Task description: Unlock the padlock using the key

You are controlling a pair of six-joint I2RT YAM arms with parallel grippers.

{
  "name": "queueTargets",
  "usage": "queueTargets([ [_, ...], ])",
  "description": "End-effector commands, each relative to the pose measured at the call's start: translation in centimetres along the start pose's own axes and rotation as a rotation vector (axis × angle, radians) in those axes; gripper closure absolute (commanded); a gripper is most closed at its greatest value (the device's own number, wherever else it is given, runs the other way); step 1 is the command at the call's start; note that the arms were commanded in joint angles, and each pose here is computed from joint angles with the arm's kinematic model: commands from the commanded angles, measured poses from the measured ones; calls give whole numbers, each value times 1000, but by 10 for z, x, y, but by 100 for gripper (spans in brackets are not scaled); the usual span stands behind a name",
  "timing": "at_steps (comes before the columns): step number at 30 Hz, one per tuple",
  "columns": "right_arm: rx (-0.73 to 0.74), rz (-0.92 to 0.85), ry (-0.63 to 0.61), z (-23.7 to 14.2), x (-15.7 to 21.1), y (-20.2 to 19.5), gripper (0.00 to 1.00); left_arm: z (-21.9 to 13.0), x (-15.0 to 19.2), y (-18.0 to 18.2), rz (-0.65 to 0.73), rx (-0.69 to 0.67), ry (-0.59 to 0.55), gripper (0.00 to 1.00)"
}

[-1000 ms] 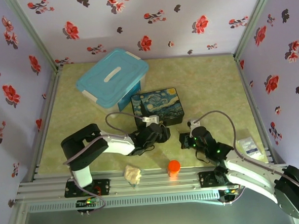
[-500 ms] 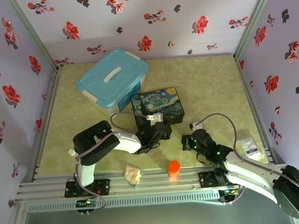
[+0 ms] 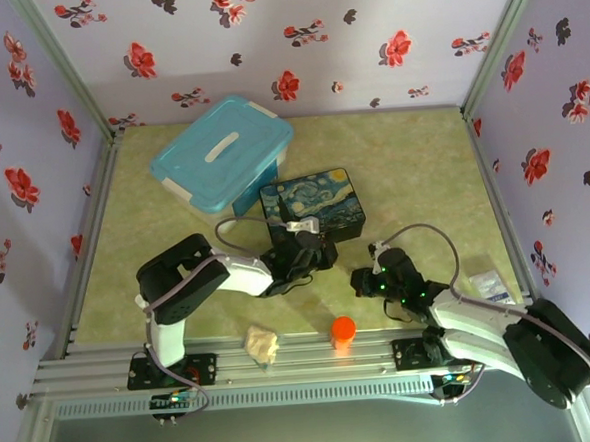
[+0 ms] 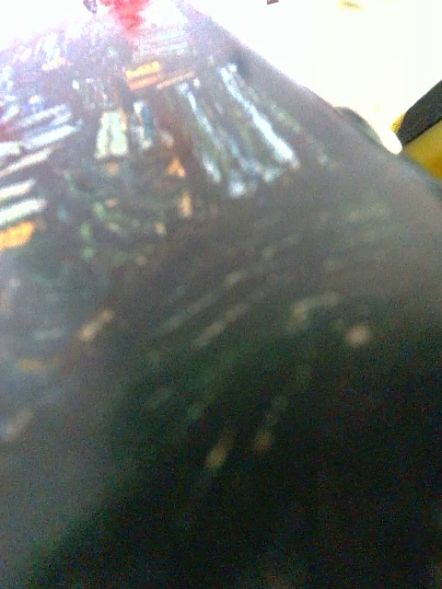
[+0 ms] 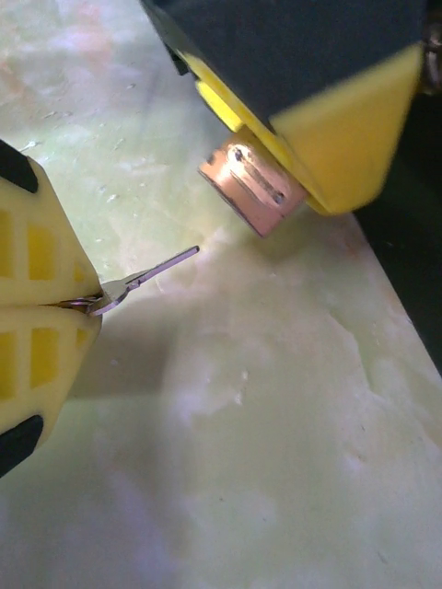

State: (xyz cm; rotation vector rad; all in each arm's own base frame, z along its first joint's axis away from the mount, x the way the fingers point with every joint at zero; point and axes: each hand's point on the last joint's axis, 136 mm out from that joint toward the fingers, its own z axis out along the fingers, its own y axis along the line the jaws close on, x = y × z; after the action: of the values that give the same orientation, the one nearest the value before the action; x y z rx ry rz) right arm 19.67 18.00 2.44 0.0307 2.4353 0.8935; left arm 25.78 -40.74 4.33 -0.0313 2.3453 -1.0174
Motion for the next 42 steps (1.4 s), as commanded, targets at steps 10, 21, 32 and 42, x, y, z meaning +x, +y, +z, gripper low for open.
queueTargets([
  [10, -265, 67, 53, -4, -20, 40, 100, -14, -24, -28, -235, 164, 19, 100],
  [21, -390, 156, 81, 1, -23, 50, 100, -24, -33, -31, -226, 163, 13, 100],
  [32, -375, 151, 66, -5, -23, 48, 100, -27, -40, -29, -210, 144, -10, 100],
  [42, -363, 168, 62, -5, -24, 44, 100, -31, -44, -29, -217, 161, -23, 100],
])
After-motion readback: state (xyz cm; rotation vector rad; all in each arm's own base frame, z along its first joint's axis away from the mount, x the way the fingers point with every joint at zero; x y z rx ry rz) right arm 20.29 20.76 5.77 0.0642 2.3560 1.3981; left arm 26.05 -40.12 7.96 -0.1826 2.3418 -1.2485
